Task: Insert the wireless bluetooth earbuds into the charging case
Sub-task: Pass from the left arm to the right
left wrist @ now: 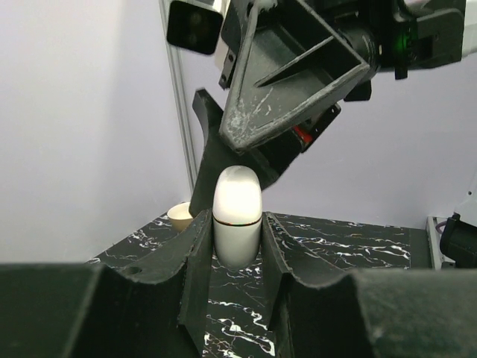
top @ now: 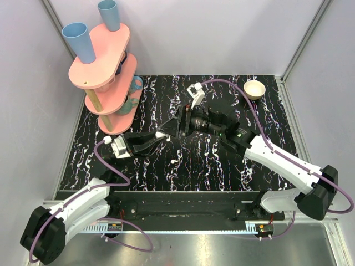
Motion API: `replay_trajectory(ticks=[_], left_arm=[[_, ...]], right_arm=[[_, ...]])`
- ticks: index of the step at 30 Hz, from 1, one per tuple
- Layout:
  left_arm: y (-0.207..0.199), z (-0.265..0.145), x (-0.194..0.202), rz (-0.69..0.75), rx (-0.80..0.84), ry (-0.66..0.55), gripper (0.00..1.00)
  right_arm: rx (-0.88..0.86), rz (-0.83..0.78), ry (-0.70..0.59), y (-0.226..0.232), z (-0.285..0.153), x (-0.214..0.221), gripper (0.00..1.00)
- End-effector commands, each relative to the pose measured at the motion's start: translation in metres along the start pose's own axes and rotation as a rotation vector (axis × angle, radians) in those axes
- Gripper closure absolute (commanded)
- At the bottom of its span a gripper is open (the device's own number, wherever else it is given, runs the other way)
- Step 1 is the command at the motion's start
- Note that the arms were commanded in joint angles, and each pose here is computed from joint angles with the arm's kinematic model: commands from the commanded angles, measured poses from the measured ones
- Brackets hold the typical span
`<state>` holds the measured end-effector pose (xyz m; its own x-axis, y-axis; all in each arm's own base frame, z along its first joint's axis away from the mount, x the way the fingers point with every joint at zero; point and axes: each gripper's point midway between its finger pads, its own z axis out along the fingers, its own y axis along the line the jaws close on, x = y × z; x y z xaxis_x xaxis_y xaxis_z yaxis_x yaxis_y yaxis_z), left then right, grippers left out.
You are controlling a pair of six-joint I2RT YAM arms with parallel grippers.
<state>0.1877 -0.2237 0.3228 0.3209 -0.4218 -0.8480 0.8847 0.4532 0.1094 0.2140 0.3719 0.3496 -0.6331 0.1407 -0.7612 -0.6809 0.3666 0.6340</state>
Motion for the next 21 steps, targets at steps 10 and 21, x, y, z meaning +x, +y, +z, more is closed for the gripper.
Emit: replay_trajectory(ticks=[10,21], left_arm=[[0.001,0.002,-0.019,0.095,0.004,-0.059,1.0],[0.006,0.0,-0.023,0.124,-0.031,-0.076,1.0]], right_arm=[[-0.127,0.398,-0.115,0.026,-0.001,-0.018,0.19],[-0.129,0.432,-0.033,0.027,0.006,-0.007,0.21]])
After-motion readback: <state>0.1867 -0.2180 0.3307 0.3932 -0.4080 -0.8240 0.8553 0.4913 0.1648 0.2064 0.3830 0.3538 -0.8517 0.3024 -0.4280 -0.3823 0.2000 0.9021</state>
